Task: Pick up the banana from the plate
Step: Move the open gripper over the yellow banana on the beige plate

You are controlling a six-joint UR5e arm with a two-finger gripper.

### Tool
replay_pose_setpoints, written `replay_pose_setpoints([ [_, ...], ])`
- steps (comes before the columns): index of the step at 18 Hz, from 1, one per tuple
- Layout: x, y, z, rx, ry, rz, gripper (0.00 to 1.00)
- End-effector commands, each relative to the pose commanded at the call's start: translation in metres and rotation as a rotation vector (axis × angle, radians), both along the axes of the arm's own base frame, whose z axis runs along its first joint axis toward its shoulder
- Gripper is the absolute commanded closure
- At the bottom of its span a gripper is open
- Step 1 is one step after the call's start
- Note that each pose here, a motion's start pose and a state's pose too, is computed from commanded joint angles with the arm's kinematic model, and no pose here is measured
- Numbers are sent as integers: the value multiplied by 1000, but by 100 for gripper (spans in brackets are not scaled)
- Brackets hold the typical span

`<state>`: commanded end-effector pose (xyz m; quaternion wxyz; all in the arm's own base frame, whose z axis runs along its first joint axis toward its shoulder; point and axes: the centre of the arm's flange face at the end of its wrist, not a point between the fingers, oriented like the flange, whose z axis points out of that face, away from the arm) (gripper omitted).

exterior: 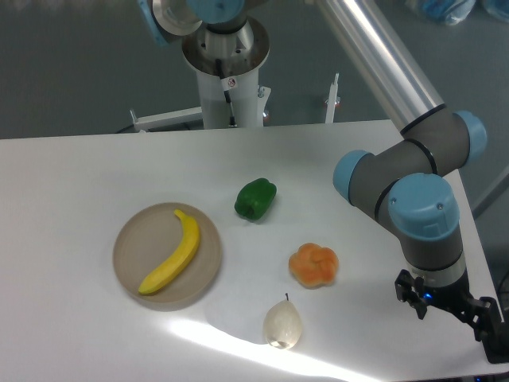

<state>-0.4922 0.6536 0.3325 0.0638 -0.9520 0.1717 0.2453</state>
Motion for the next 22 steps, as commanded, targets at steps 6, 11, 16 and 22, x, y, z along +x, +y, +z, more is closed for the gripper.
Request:
replay_pose_setpoints([
  [6, 5, -2, 1, 13, -14, 14, 0],
  [11, 18, -6, 10, 17, -19, 20, 0],
  [16, 39, -12, 22, 31, -32, 43, 0],
  [22, 77, -36, 31, -13, -131, 64, 0],
])
